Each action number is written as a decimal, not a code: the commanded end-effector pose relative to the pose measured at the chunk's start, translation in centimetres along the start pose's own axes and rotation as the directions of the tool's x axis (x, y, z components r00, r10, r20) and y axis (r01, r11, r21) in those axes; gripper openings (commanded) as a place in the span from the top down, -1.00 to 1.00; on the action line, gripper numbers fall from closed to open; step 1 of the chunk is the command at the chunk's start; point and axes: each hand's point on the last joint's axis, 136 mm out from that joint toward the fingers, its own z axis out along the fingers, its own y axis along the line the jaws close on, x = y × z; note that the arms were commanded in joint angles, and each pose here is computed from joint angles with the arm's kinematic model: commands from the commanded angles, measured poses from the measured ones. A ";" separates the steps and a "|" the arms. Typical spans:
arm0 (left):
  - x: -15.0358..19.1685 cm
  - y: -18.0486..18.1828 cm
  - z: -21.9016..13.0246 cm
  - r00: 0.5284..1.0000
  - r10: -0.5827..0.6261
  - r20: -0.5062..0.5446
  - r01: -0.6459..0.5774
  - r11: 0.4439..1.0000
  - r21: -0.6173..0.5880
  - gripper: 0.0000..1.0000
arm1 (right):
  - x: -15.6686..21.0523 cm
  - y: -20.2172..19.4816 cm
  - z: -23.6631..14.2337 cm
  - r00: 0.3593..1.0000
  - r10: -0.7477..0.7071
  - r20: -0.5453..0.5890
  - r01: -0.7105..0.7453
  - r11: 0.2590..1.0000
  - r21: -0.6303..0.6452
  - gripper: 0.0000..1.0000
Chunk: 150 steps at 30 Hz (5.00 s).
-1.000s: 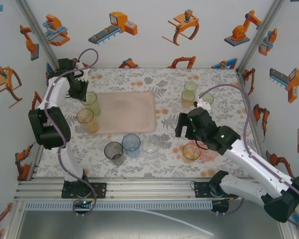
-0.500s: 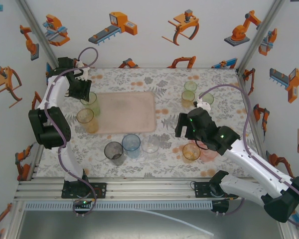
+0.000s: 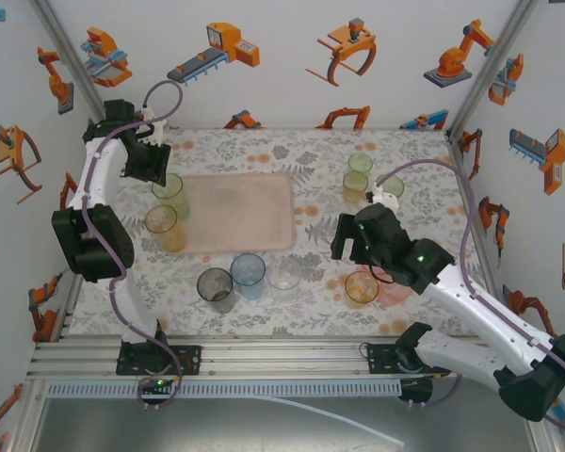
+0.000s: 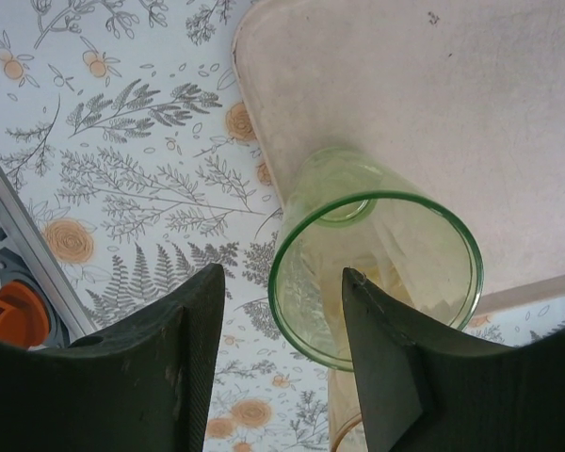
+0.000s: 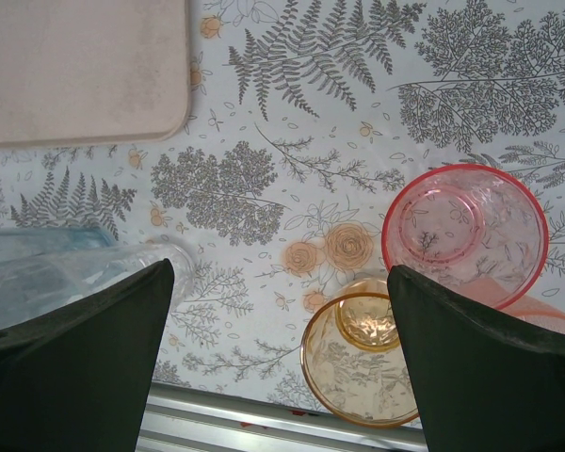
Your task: Place the glasses into the tray
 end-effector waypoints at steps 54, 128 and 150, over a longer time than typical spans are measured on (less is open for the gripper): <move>10.6 -25.8 -14.5 0.846 0.503 0.178 -0.533 0.782 0.323 -0.50 | 0.2 -0.6 -2.2 1.000 0.022 -0.015 -0.022 1.000 -0.006 -0.66; 19.0 -23.1 -8.5 0.807 0.590 0.029 -0.575 0.775 0.263 0.70 | 0.0 0.1 -0.9 1.000 0.005 -0.016 -0.005 1.000 -0.003 -0.67; 16.5 -22.4 -10.1 0.822 0.569 0.038 -0.562 0.798 0.218 0.81 | -0.2 0.4 -0.8 1.000 0.005 -0.016 -0.006 1.000 -0.013 -0.67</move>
